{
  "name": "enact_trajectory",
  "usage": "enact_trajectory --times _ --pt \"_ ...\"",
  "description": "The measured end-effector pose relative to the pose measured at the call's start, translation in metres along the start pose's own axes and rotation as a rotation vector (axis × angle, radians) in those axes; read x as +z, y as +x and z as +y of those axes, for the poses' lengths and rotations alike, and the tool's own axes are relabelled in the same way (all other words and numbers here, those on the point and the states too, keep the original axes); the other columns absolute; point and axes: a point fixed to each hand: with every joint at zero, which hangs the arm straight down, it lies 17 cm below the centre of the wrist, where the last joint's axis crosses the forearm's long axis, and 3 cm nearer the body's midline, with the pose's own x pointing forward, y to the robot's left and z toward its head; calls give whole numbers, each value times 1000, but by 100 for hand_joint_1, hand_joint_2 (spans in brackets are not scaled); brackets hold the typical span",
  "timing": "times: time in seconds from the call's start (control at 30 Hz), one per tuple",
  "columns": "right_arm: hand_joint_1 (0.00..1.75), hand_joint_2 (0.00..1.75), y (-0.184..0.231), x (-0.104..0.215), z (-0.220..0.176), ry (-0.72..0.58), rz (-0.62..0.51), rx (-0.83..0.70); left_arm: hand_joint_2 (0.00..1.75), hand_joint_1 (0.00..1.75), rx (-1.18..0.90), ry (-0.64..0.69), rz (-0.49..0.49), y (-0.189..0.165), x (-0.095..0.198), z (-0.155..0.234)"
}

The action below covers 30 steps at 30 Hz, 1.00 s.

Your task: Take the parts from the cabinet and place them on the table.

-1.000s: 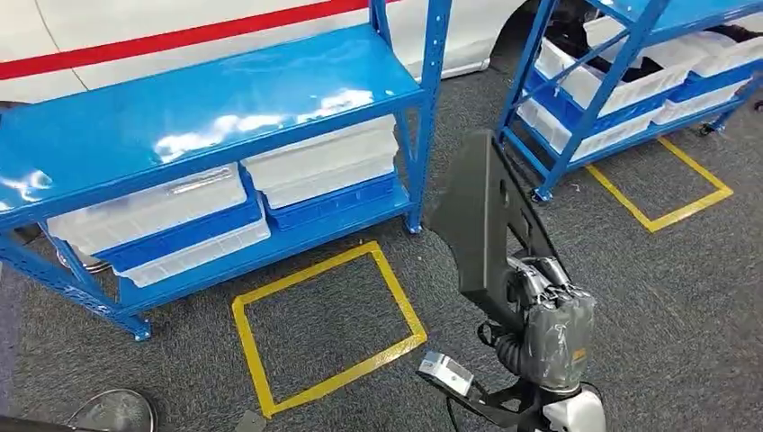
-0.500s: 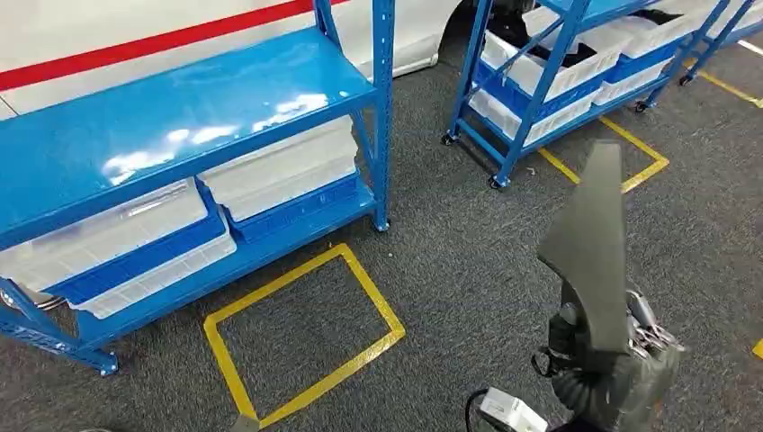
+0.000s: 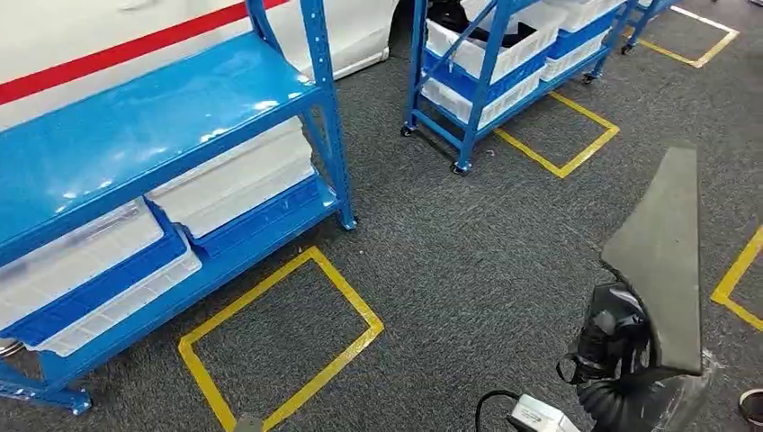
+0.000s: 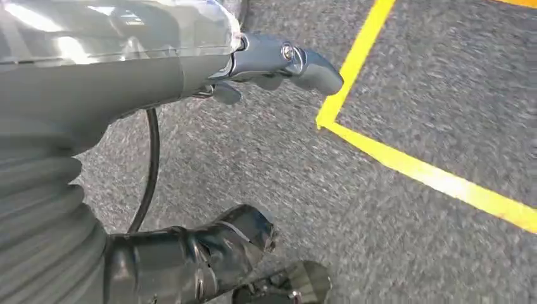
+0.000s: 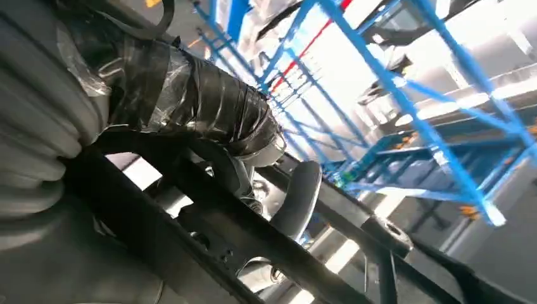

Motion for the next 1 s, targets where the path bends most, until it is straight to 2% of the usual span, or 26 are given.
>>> enact_trajectory --times 1.0 --pt "175 175 -9 15 -18 -50 62 6 175 0 26 17 21 -2 0 1"
